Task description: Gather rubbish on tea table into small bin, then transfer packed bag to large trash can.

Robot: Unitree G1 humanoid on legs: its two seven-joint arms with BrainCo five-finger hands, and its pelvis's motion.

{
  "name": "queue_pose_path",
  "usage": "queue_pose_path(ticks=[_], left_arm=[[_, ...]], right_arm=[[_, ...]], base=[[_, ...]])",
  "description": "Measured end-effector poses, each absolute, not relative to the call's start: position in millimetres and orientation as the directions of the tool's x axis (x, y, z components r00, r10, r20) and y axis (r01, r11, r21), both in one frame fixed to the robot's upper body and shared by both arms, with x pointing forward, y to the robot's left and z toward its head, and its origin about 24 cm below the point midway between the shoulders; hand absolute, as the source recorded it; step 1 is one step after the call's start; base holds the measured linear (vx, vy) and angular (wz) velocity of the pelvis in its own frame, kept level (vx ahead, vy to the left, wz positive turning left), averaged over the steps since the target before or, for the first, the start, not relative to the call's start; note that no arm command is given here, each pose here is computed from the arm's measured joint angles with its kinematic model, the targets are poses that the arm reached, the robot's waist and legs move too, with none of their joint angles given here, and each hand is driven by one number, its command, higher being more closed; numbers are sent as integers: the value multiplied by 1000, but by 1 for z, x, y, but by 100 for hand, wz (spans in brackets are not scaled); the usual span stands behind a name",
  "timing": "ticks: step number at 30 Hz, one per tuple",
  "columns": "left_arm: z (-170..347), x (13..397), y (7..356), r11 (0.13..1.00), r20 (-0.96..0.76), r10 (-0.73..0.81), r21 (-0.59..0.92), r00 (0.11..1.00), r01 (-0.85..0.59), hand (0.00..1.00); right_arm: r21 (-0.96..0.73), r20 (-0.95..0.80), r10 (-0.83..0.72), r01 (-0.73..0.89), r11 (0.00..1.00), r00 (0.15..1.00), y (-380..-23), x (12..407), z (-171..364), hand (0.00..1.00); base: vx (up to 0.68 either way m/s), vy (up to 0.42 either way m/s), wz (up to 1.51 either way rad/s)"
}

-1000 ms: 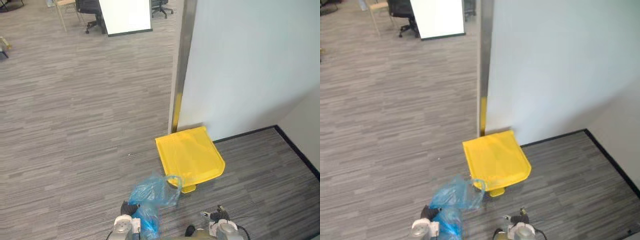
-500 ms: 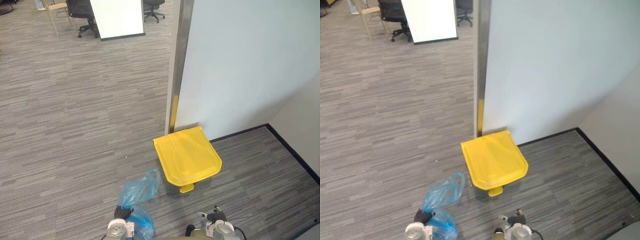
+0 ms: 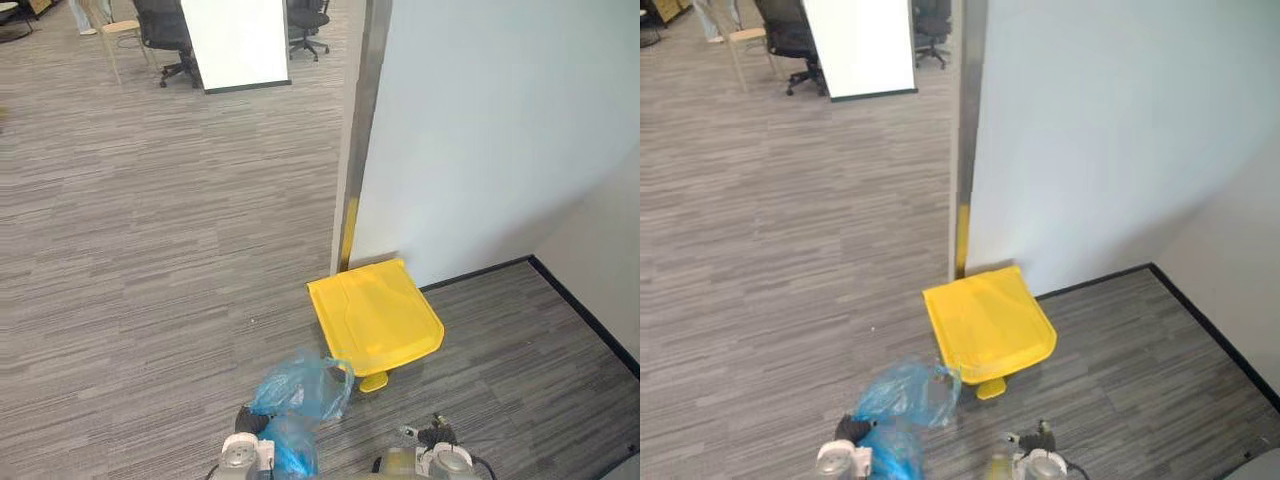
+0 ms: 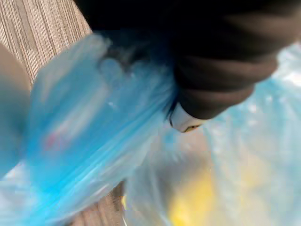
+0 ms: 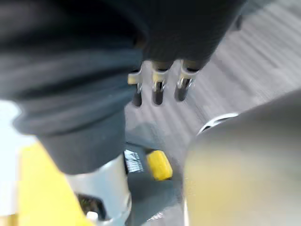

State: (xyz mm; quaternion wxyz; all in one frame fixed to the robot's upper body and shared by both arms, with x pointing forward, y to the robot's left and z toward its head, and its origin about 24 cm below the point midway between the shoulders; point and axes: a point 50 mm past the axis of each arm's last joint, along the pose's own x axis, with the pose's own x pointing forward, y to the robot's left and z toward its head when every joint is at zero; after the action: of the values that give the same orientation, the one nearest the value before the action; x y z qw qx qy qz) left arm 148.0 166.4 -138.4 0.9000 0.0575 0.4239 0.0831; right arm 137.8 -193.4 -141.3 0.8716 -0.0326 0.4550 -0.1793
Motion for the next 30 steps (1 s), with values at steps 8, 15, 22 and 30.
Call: queue_pose_path(ticks=[8,15,22,30], left_arm=[[-135,158,167,977,-737,188,206,650,-50,100],[-130,171,162,979,-718,153,202,679,-6,100],[-120,190,154,984,-678,125,179,724,-2,100],[-94,221,156,986,-567,133,161,813,-48,100]], right_arm=[[-224,-758,-385,344,912,527,-205,144,-136,0],[-189,-748,-386,384,904,539,-202,149,-133,0],[-164,-719,-385,397,903,579,-202,163,-125,0],[-186,-610,-328,273,944,722,-190,210,-98,0]], base=[[218,-207,42],[145,-170,15],[-57,-99,17],[-117,-137,15]])
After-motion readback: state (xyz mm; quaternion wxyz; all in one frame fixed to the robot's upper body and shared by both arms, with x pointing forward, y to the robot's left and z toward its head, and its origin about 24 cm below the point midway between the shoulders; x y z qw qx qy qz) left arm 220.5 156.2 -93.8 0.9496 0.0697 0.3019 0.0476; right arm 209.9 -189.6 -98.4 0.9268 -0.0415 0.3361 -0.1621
